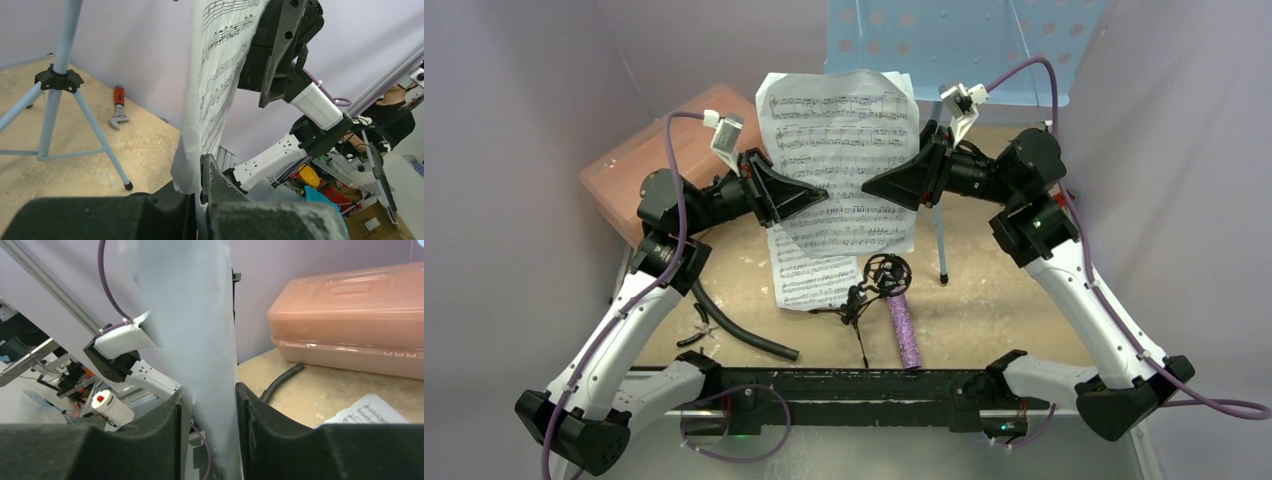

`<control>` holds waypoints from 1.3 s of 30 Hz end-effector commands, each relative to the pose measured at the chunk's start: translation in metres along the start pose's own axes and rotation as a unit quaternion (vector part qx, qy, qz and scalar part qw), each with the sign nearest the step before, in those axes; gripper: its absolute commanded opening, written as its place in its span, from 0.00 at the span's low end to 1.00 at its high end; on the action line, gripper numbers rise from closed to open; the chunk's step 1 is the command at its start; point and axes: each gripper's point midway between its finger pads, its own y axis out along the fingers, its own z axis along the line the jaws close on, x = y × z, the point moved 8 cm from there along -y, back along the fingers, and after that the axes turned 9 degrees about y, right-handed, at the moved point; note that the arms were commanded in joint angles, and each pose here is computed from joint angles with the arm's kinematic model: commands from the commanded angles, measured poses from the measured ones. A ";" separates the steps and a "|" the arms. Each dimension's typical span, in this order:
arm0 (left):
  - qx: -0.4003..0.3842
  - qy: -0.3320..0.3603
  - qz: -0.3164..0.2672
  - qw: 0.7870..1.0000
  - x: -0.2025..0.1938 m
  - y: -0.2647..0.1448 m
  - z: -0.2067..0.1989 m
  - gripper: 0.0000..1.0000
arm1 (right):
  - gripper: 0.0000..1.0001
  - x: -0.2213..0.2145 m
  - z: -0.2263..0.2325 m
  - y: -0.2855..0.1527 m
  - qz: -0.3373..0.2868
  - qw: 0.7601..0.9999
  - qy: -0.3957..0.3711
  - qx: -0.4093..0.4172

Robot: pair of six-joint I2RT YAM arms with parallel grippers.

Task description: Set up the instrument practice props

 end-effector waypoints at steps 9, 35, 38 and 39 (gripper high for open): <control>-0.019 0.047 -0.047 0.998 0.026 0.006 -0.011 0.00 | 0.00 0.033 0.032 0.006 -0.032 0.996 -0.053 0.058; -0.066 0.058 -0.111 0.990 0.057 0.020 -0.020 0.37 | 0.00 0.054 0.043 -0.007 -0.055 0.988 -0.137 -0.040; -0.088 0.057 -0.110 0.988 0.059 0.024 -0.026 0.36 | 0.00 0.054 0.042 -0.006 -0.048 0.989 -0.136 -0.038; -0.097 0.057 -0.106 0.988 0.058 0.025 -0.027 0.36 | 0.00 0.054 0.041 -0.005 -0.046 0.989 -0.134 -0.039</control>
